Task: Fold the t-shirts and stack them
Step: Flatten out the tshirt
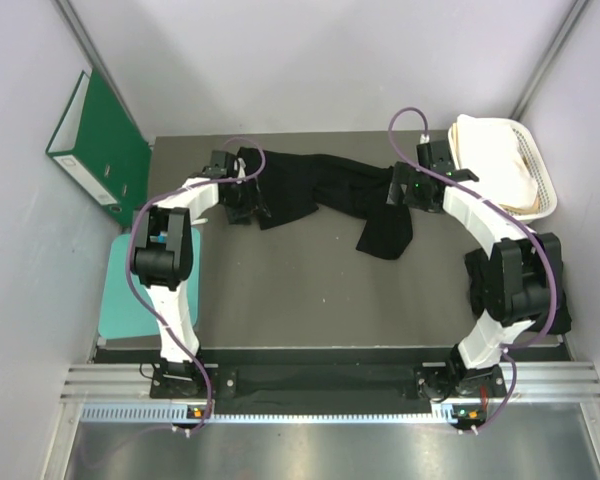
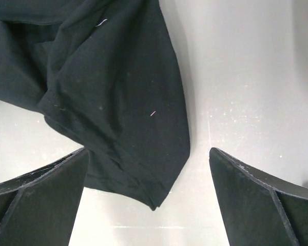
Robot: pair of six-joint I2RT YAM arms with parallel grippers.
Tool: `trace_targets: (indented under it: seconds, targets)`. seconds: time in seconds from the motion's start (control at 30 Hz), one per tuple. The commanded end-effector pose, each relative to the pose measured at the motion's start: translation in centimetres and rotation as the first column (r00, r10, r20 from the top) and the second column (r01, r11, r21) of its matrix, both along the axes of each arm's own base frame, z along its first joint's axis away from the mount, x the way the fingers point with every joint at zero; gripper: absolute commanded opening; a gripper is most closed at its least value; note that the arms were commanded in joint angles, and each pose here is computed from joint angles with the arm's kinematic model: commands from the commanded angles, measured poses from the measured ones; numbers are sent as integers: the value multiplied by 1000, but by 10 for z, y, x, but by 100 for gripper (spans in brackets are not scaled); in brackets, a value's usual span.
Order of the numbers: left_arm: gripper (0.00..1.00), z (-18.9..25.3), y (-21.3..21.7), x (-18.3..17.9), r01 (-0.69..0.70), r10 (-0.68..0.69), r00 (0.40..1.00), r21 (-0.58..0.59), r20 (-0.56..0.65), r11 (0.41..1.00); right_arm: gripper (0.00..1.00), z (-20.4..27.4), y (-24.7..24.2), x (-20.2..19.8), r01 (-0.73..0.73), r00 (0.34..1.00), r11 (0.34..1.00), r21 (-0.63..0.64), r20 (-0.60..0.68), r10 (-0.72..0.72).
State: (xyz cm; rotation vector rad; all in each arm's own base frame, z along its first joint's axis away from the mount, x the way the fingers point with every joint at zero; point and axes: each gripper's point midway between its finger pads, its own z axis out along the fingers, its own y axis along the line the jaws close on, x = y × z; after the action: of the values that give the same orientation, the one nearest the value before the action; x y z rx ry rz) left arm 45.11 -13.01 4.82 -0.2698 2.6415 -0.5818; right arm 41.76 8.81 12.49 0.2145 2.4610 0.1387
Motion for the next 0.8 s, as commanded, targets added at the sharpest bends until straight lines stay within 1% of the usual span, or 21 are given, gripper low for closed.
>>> trace_targets:
  seconds: [0.0,0.03,0.13,0.17,0.2,0.3,0.33,0.4,0.43,0.47,0.5,0.53,0.57,0.63,0.67,0.7,0.73,0.77]
  targets:
    - [67,0,-12,14,34,-32,998,-22,55,999,100,30,16,13,-16,996,999,51,90,11]
    - [64,-3,-14,14,40,-39,998,-21,53,999,100,32,18,14,-21,996,998,54,92,16]
    - [33,-10,-24,13,74,-72,997,-36,39,997,100,34,22,17,-29,995,998,62,97,23]
    - [22,-13,-28,12,84,-83,996,-42,33,996,100,33,24,17,-33,995,997,66,98,27]
    - [0,-12,-29,12,88,-87,996,-46,33,995,99,33,28,19,-45,994,996,75,100,37]
    - [0,-3,-28,11,84,-82,996,-44,42,995,99,34,45,28,-89,989,992,85,123,79]
    - [0,5,-27,12,79,-77,995,-37,60,996,100,41,57,32,-119,983,989,84,147,106]
    - [0,13,-24,13,76,-74,994,-24,76,997,100,36,71,38,-161,978,985,59,140,151]
    - [0,19,-22,12,73,-71,994,-17,82,997,100,45,88,42,-196,969,979,46,162,187]
    - [0,24,-22,14,73,-71,993,-14,90,997,100,31,96,43,-211,970,977,23,126,206]
    - [0,27,-21,15,72,-71,993,-9,98,997,100,27,100,44,-223,968,975,-15,113,223]
    - [0,32,-20,16,67,-66,992,-5,108,998,100,33,117,48,-248,960,968,-31,126,250]
    - [0,36,-20,17,68,-67,991,-4,116,998,100,13,120,45,-254,964,965,-63,67,258]
    - [0,42,-19,18,66,-65,990,-2,129,998,100,9,128,50,-244,965,961,-129,61,253]
    - [0,45,-18,20,65,-64,989,-4,135,998,100,-6,127,51,-233,970,958,-168,30,242]
    - [0,46,-17,20,63,-62,989,-3,136,998,100,-10,116,52,-192,979,950,-246,17,203]
    - [0,48,-17,21,64,-63,988,-2,140,998,100,-10,118,52,-179,981,942,-282,21,193]
    - [0,50,-18,22,63,-62,988,-5,144,998,100,-21,115,52,-171,984,933,-317,0,180]
